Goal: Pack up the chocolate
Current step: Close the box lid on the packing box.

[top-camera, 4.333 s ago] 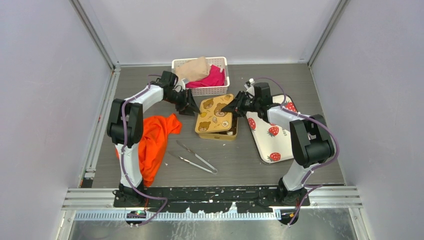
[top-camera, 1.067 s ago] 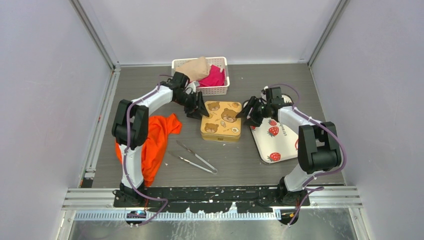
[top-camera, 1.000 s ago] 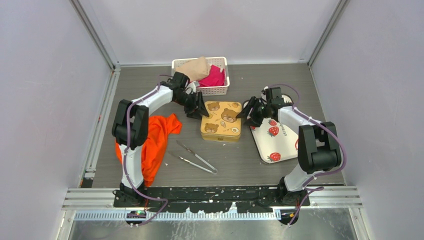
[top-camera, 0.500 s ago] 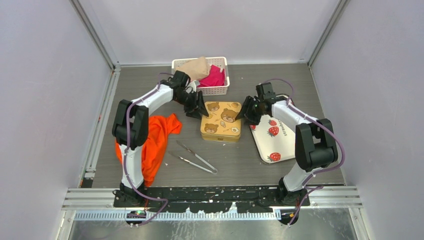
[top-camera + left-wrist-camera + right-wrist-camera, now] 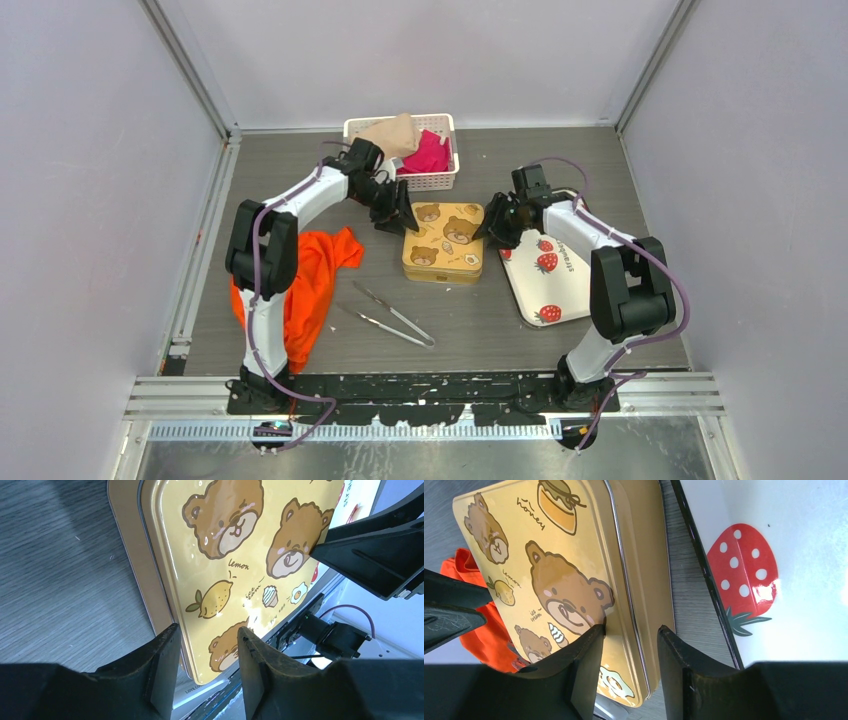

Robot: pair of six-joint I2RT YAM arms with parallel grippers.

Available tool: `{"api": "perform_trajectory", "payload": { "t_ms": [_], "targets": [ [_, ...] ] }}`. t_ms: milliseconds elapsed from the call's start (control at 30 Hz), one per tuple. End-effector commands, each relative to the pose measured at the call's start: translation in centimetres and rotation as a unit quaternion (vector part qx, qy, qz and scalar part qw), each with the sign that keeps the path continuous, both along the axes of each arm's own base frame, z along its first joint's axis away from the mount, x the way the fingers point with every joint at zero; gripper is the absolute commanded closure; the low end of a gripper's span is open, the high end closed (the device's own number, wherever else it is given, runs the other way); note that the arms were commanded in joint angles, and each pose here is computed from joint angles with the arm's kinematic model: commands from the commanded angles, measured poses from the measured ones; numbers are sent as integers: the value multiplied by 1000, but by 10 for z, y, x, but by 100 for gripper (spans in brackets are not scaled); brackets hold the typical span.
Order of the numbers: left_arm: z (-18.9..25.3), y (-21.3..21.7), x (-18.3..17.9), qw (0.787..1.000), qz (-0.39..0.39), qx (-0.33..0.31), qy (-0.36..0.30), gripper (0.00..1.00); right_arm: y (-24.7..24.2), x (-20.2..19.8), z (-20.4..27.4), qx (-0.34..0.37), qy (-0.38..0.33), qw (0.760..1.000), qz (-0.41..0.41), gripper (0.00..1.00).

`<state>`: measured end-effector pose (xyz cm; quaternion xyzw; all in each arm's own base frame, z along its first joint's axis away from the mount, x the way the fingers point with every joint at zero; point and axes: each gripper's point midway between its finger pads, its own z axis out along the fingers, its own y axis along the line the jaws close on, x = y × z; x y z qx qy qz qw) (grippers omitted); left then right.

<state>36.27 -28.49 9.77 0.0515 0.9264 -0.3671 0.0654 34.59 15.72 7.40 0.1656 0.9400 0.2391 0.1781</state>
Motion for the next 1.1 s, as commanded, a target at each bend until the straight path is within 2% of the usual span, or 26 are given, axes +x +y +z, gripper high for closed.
{"api": "perform_trajectory", "payload": {
  "t_ms": [0,600,1067],
  "targets": [
    [30,-9,5,999,-13,-24,-34,54,-1,14,16,-2,-31,999,-8,52],
    [31,-15,2,999,-19,-36,-28,63,1,12,23,9,-42,999,-13,68],
    [37,-18,-1,998,-22,-38,-34,64,-4,10,30,1,-52,998,-20,71]
  ]
}}
